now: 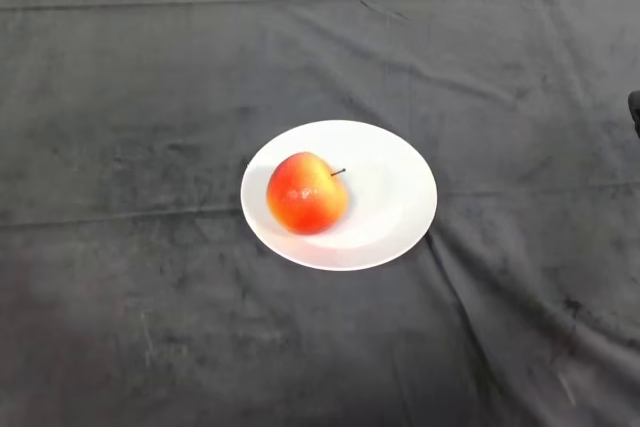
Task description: Move the apple to the plate
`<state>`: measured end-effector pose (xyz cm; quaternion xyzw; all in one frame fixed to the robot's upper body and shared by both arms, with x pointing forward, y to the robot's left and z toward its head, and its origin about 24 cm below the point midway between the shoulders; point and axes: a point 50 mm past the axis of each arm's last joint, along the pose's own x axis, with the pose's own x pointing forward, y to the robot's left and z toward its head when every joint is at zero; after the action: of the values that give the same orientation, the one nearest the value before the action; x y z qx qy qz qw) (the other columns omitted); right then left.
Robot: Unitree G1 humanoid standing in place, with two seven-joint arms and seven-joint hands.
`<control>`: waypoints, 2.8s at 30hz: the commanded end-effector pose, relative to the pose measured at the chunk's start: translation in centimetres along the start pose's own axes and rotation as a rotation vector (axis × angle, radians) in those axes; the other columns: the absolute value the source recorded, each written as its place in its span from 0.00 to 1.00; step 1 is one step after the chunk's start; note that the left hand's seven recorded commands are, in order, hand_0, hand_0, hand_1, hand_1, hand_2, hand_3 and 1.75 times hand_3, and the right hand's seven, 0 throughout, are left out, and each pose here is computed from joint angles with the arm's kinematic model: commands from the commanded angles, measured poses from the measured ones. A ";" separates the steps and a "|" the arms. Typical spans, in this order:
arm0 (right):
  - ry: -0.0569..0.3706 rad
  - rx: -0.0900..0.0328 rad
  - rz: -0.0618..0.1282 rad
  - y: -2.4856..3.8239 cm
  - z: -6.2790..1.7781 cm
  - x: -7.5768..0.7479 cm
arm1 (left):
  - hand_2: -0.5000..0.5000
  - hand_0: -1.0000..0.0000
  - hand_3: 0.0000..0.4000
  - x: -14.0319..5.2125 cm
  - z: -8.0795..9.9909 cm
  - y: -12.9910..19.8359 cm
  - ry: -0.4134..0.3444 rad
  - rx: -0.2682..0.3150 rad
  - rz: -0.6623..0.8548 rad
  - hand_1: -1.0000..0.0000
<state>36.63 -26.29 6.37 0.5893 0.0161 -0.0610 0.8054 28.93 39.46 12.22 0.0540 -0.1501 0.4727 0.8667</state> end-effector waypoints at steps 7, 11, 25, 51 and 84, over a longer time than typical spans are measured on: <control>-0.035 0.007 0.024 0.85 1.18 0.20 | 0.50 1.00 0.00 1.0 -0.2 5.4 0.000 0.057 0.163 1.00; -0.035 0.007 0.025 0.85 1.18 0.20 | 0.50 1.00 0.00 0.6 -0.9 6.4 0.031 0.069 0.212 1.00; -0.035 0.007 0.025 0.85 1.18 0.20 | 0.50 1.00 0.00 0.3 -1.8 8.8 0.104 0.115 0.342 1.00; -0.035 0.007 0.025 0.85 1.18 0.20 | 0.50 1.00 0.00 0.2 -1.7 8.9 0.110 0.145 0.382 1.00; -0.035 0.007 0.025 0.85 1.18 0.20 | 0.50 1.00 0.00 0.1 -1.9 8.7 0.118 0.154 0.365 1.00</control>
<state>36.63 -26.29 6.37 0.5894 0.0162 -0.0610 0.8054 23.03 43.65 8.88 0.0410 -0.0584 0.6291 0.7741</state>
